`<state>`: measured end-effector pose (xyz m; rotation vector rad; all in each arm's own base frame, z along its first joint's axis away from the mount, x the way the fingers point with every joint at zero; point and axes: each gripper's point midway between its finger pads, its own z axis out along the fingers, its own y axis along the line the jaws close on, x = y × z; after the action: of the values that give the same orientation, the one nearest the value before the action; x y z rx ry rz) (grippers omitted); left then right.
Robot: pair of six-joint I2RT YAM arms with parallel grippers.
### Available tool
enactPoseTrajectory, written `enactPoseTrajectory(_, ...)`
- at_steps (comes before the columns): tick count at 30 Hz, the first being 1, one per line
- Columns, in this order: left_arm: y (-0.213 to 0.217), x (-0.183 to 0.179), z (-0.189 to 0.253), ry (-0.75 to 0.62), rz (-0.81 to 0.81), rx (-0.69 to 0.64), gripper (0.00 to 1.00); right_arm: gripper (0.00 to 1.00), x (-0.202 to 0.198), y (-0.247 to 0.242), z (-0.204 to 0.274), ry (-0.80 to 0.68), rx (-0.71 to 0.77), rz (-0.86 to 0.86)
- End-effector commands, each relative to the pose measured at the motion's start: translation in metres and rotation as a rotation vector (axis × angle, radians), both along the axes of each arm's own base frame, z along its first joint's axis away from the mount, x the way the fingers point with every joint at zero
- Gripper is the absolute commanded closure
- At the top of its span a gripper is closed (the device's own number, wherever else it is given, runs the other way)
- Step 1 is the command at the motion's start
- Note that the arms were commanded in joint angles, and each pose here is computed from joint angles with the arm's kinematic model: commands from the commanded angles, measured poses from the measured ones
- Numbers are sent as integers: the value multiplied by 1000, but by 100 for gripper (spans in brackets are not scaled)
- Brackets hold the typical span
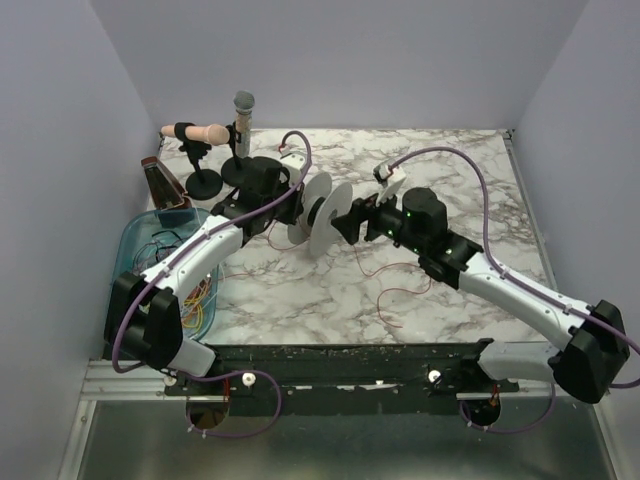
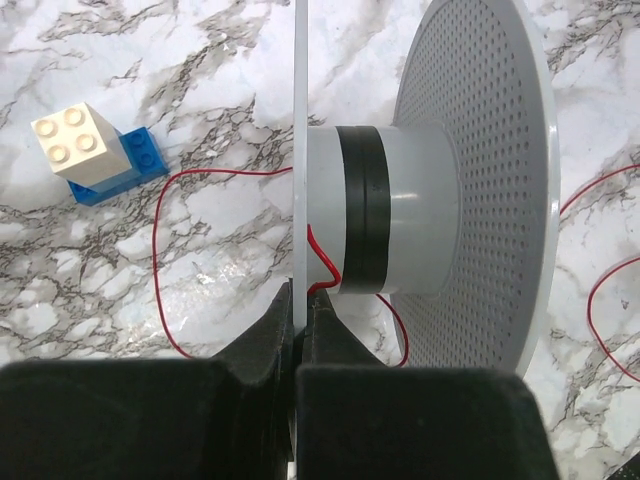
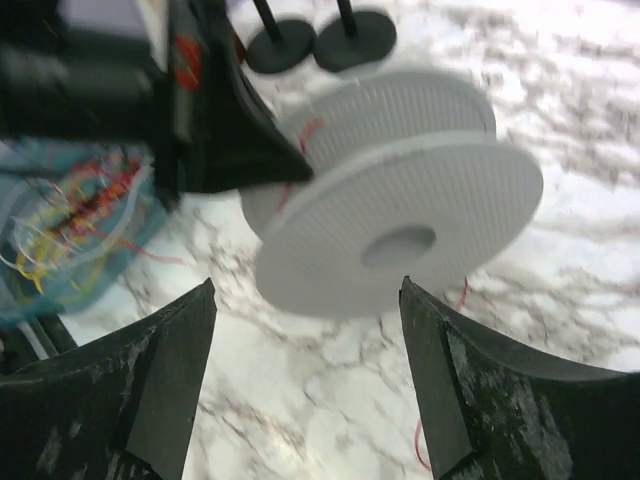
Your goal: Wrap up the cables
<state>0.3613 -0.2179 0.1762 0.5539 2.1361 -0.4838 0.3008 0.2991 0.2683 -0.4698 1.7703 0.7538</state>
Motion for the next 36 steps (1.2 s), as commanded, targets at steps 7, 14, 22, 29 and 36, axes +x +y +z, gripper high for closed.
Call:
enactPoseTrajectory(7, -3, 2, 81, -140, -12, -133, 100, 18, -23, -19, -152, 212, -254, 63)
enactPoseTrajectory(14, 1, -10, 119, -173, -24, -176, 100, 18, 5, -42, -201, 336, -295, -65)
enactPoseTrajectory(22, 5, -15, 168, -215, -38, -226, 100, 56, 18, -30, -231, 408, -337, -42)
enactPoseTrajectory(29, 30, -22, 221, -332, -44, -162, 100, 99, 39, -93, -229, 515, -225, -288)
enactPoseTrajectory(36, 50, -43, 215, -338, -126, -9, 100, 99, 64, -168, -127, 287, -65, -526)
